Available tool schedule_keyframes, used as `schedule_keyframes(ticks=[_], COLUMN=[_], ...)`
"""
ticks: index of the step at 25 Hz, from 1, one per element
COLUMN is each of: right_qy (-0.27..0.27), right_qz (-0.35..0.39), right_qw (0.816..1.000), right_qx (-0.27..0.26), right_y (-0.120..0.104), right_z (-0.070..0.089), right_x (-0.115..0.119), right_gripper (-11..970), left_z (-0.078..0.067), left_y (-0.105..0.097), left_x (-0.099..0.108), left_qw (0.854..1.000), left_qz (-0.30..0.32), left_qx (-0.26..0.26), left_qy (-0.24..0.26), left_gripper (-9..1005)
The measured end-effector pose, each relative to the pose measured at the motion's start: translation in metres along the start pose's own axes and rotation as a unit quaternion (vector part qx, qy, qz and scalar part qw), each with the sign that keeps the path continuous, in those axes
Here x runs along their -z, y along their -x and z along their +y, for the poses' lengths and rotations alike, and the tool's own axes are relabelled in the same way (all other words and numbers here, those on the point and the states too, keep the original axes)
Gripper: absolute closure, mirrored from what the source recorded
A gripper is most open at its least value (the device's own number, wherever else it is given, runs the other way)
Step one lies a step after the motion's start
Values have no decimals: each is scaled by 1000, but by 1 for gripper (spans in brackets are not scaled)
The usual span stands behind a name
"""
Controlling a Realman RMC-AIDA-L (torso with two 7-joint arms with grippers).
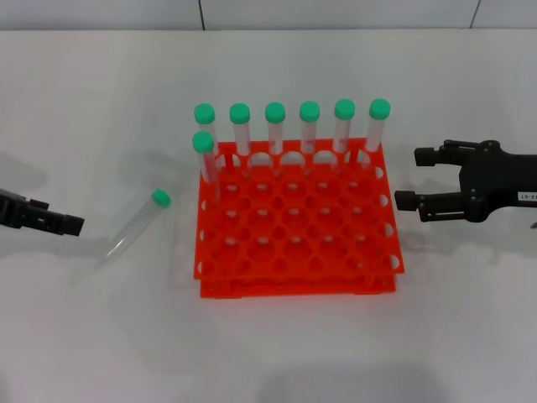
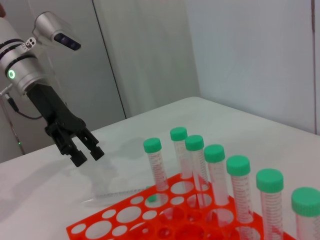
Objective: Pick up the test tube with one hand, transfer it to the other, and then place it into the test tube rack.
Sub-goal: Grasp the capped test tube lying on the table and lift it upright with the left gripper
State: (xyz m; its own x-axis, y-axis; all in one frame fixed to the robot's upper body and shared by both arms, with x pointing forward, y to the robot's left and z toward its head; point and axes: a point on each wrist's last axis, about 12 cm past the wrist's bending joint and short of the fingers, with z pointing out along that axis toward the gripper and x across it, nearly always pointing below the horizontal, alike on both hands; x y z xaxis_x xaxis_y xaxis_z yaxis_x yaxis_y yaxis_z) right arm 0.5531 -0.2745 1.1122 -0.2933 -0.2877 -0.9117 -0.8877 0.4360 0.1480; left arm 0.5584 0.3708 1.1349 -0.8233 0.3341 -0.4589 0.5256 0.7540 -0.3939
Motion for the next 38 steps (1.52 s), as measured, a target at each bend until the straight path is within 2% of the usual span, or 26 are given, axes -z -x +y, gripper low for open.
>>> schedule_keyframes(ticks=[9,21,38], right_qy=[0,-4,-6], right_qz=[-1,-1,-1], right_qw=[1000,1000,1000], right_qx=[-1,-1,0], right_y=[0,0,2], right_z=[0,-1,-3], right_x=[0,-1,-3], right_gripper=[105,105,106], left_z=[-4,-22,-27], left_y=[9,35,42], left_x=[-12,-34,-42], left_qw=[999,994,990], left_qz=[39,99,117], left_qx=[-8,-56,-77], left_qy=[16,5,14], left_gripper=[138,144,152])
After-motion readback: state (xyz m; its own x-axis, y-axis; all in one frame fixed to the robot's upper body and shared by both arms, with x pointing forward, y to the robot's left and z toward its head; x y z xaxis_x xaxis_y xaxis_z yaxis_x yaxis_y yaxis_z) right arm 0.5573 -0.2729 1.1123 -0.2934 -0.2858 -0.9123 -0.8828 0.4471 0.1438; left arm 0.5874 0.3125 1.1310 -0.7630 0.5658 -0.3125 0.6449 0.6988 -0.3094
